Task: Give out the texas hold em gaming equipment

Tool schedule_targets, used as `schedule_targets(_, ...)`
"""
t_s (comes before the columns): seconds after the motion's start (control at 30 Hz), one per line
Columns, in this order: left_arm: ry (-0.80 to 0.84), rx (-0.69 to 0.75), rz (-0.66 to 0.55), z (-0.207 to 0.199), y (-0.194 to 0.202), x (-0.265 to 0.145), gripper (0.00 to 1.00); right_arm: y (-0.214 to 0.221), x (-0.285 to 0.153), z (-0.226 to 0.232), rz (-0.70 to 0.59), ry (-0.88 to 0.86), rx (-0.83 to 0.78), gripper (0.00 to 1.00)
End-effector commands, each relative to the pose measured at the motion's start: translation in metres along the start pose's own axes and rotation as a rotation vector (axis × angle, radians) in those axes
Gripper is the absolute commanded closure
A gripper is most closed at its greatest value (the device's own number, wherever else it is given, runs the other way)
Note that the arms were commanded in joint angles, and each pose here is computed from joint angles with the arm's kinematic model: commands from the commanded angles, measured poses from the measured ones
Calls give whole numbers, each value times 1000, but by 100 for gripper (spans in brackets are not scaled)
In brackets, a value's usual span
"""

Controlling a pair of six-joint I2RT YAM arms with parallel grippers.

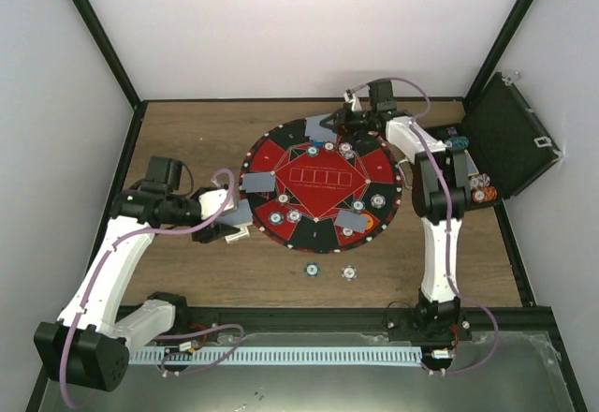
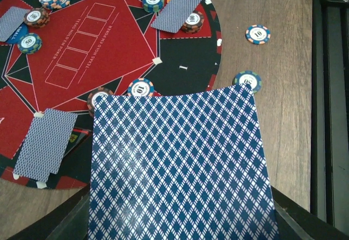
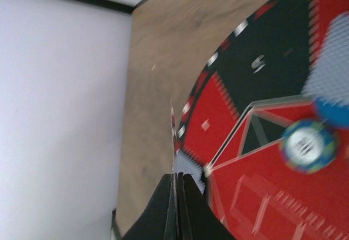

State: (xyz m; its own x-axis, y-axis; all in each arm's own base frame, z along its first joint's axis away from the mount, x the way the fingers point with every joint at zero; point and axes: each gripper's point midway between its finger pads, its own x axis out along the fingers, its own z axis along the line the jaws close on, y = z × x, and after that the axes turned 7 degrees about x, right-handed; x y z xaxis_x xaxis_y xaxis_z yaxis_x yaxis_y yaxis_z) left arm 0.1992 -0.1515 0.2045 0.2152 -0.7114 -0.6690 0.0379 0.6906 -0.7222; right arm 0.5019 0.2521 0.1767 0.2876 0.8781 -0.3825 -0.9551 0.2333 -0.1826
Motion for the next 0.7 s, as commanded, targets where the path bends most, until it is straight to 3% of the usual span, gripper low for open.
schedule_targets(0.0,-5,21,-42,-3,-13,-8,92,-42,10,-51,-33,97,44,99)
schedule_targets(0.2,4,2,-28,-5,-7,-5,92,-67,40,-102,-54,134,90,99)
schedule_targets(0.43,2,9,-11,-5,-5,-6,92,-74,44,-112,-78,153,82,97)
schedule_targets(0.5,4,7,-12,-5,-6,-6,92,-77,44,-112,-81,157,76,92)
schedule_targets(0.6,4,7,-13,-5,-7,-7,92,-79,43,-109,-76,164,67,76)
schedule_targets(0.67,3,8,-13,-5,-6,-7,92,-80,39,-104,-84,178,48,72)
